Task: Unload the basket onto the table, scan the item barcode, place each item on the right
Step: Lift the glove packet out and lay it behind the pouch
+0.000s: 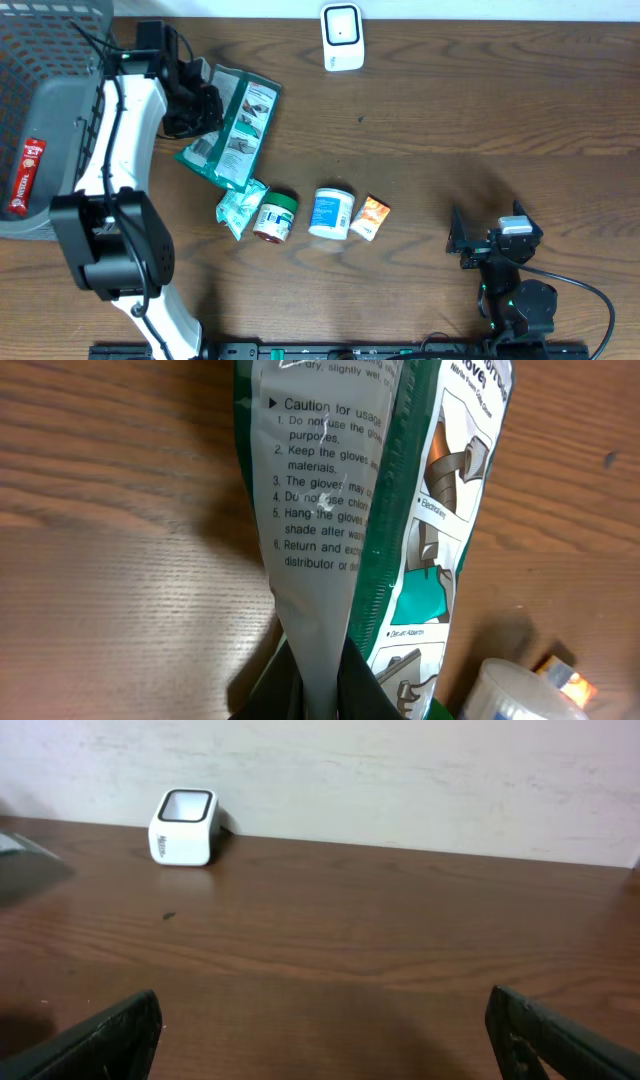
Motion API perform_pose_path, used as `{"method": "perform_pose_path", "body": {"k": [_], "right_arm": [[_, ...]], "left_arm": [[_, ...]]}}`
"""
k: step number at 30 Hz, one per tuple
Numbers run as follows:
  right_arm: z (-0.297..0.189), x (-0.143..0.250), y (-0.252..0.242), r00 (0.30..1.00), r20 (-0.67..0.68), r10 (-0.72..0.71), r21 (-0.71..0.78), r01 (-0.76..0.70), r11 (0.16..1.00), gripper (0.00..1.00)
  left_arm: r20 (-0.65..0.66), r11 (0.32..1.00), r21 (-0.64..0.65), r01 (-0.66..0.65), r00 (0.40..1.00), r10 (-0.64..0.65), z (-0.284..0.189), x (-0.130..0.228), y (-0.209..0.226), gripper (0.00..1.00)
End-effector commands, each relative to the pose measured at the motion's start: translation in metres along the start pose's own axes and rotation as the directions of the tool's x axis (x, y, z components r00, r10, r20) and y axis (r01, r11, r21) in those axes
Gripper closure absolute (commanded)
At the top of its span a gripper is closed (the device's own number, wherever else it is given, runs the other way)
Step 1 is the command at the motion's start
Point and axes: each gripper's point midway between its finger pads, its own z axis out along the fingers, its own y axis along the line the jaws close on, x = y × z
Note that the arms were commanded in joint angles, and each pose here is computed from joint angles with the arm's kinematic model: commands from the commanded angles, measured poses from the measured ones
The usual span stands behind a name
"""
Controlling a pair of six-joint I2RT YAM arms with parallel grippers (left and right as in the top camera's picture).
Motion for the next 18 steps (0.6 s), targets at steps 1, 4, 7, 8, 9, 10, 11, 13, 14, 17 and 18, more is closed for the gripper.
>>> {"method": "perform_pose_path", "body": {"k": [1,4,7,8,9,10,11,13,14,17,18], "right_arm": [[0.0,0.001,-0.002,1.0,-0.003,-0.003,0.007,0.003,1.0,0.01],[0.0,0.001,-0.002,1.0,-0.003,-0.003,0.007,0.003,1.0,0.01],[0.0,0.001,-0.002,1.0,-0.003,-0.003,0.007,0.003,1.0,0.01],[0.0,0.001,-0.002,1.0,-0.003,-0.003,0.007,0.003,1.0,0.01],[0.0,0.001,-0.002,1.0,-0.003,-0.003,0.007,0.003,1.0,0.01],[0.0,0.001,-0.002,1.0,-0.003,-0.003,0.007,0.003,1.0,0.01],[0.0,0.001,-0.002,1.0,-0.003,-0.003,0.007,0.003,1.0,0.01],[0.0,0.001,-0.002,1.0,-0.003,-0.003,0.007,0.003,1.0,0.01],[0.0,0.001,-0.002,1.0,-0.003,-0.003,0.007,0.003,1.0,0.01],[0.0,0.001,-0.002,1.0,-0.003,-0.003,0.007,0.003,1.0,0.01],[0.0,0.001,-0.002,1.0,-0.003,-0.003,0.007,0.003,1.0,0.01]], "left_arm": [[-0.037,1.0,-0.006,-0.026,0.999,0.025,0.019,0.003,-0.003,0.93],[-0.027,0.999,-0.01,-0.035,0.999,0.035,0.026,-0.002,-0.003,0.93],[-0.009,0.997,-0.069,-0.028,1.0,0.028,0.029,-0.008,0.007,0.93],[-0.009,0.997,-0.079,-0.021,1.0,0.02,0.029,-0.007,0.008,0.93],[-0.012,0.997,-0.08,-0.01,1.0,0.009,0.03,-0.006,0.009,0.92],[-0.015,0.997,-0.081,-0.003,1.0,0.002,0.031,-0.005,0.009,0.92],[-0.019,0.997,-0.082,0.015,1.0,-0.017,0.033,-0.003,0.01,0.93],[-0.027,0.996,-0.083,0.018,0.999,-0.02,0.041,0.002,0.012,0.92],[-0.026,0.996,-0.083,0.024,0.999,-0.026,0.046,0.003,0.014,0.92],[-0.012,0.996,-0.08,0.033,0.999,-0.034,0.055,0.003,0.016,0.92],[-0.01,0.996,-0.08,0.033,0.999,-0.034,0.055,0.003,0.017,0.92]]}}
